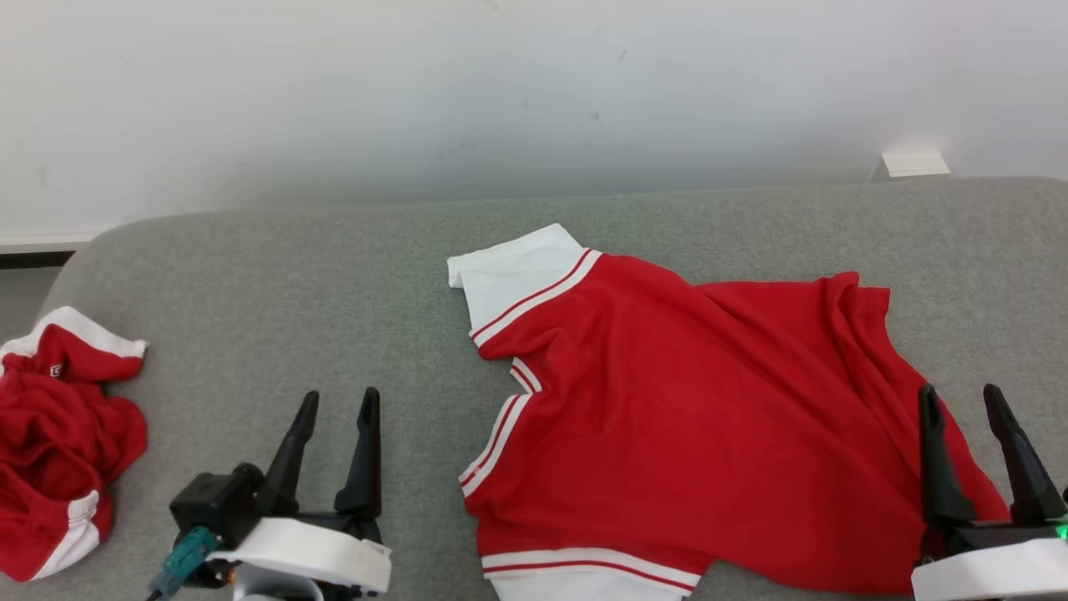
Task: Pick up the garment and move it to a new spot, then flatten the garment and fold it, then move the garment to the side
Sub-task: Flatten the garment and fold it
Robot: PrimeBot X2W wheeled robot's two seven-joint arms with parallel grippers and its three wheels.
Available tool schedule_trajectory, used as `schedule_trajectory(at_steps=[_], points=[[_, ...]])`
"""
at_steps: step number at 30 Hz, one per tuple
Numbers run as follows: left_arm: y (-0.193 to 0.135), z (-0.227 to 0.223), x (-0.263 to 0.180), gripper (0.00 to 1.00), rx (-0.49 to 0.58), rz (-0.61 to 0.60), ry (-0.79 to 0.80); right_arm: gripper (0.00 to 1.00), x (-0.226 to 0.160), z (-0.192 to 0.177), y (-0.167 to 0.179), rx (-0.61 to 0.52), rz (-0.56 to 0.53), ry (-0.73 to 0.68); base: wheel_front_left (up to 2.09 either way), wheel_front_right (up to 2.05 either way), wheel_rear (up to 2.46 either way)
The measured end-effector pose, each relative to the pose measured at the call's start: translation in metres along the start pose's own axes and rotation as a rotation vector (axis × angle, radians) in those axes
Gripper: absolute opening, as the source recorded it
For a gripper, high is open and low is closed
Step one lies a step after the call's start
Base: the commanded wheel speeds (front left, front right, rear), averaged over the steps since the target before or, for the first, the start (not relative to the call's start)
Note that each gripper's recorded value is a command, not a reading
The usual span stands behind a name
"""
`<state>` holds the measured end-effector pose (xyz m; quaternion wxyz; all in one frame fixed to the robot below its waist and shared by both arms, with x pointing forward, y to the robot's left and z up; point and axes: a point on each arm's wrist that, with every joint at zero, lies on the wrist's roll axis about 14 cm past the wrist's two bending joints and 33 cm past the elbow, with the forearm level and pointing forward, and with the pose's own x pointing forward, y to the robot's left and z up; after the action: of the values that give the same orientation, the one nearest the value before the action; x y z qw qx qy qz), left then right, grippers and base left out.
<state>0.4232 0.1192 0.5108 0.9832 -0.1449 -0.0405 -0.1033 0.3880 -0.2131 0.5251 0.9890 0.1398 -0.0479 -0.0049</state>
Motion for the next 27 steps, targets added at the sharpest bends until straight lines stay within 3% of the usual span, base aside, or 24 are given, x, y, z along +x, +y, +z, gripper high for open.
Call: schedule_trajectory(at_steps=[2, 14, 19, 27], points=[[-0.001, 0.002, -0.001, 1.00, -0.002, -0.001, -0.005, 1.00, -0.002, -0.006, -0.004, -0.039, 0.001, -0.003, 0.00, 0.00, 0.00], [-0.019, -0.002, 0.005, 1.00, 0.008, -0.061, 0.007, 1.00, 0.000, -0.022, -0.002, -0.032, 0.015, 0.025, 0.00, 0.00, 0.00], [-0.052, -0.004, 0.027, 1.00, 0.060, -0.177, 0.013, 1.00, 0.001, -0.022, -0.007, -0.035, 0.005, 0.027, 0.00, 0.00, 0.00], [-0.070, -0.035, 0.076, 1.00, 0.143, -0.276, 0.195, 1.00, -0.002, -0.023, -0.021, -0.039, -0.035, 0.035, 0.00, 0.00, 0.00]])
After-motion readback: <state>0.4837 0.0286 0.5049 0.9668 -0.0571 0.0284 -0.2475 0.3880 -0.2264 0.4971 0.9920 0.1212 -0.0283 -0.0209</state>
